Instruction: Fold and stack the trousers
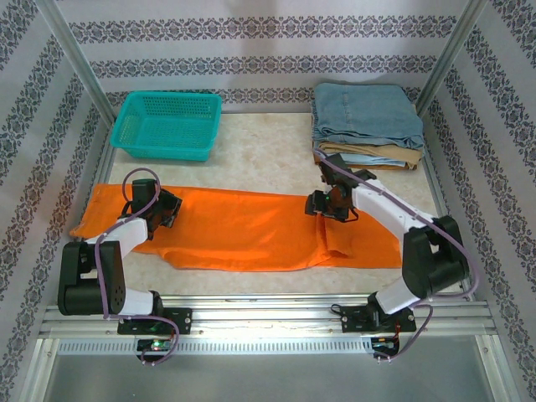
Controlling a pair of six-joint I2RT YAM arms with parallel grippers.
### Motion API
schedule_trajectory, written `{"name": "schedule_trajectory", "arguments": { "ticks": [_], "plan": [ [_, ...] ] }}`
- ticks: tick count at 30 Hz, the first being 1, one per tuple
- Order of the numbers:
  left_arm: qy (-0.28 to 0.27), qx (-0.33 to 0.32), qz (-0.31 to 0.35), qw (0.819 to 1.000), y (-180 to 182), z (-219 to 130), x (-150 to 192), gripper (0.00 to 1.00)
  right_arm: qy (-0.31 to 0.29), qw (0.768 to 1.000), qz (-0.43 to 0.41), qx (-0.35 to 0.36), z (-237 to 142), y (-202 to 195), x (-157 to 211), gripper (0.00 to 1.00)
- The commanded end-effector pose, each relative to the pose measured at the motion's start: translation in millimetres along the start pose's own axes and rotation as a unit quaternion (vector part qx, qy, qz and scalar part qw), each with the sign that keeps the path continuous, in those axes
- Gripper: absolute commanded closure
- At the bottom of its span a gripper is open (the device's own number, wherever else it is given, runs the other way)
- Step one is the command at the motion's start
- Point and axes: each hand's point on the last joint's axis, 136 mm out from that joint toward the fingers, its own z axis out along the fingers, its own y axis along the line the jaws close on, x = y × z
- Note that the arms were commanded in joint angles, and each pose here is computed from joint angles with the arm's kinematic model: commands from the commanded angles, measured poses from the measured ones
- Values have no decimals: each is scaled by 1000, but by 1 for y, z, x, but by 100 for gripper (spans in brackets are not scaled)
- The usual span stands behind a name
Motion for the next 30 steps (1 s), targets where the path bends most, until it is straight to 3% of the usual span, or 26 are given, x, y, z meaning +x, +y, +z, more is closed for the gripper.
{"name": "schedule_trajectory", "arguments": {
  "ticks": [1,5,9,14,19,22,27,30],
  "plan": [
    [6,17,21,1000,-6,-1,6,100,-1,998,23,66,-9,-30,6,41],
    [6,18,24,1000,-5,-2,8,100,-17,994,105,36,-25,-62,16,43],
    [11,20,32,999,-10,0,12,100,-1,981,190,-35,-13,-85,41,44],
    [22,13,45,999,-11,6,22,100,34,965,235,-109,5,-83,58,42],
    [24,9,42,999,-6,9,25,100,63,957,256,-123,21,-84,70,43],
    [23,8,41,999,-6,9,25,100,73,953,260,-139,26,-81,71,52],
    [24,7,44,999,-8,9,25,100,41,957,257,-129,14,-84,64,87],
    [23,7,43,999,-8,9,25,100,18,964,245,-104,-1,-90,61,94]
  ]
}}
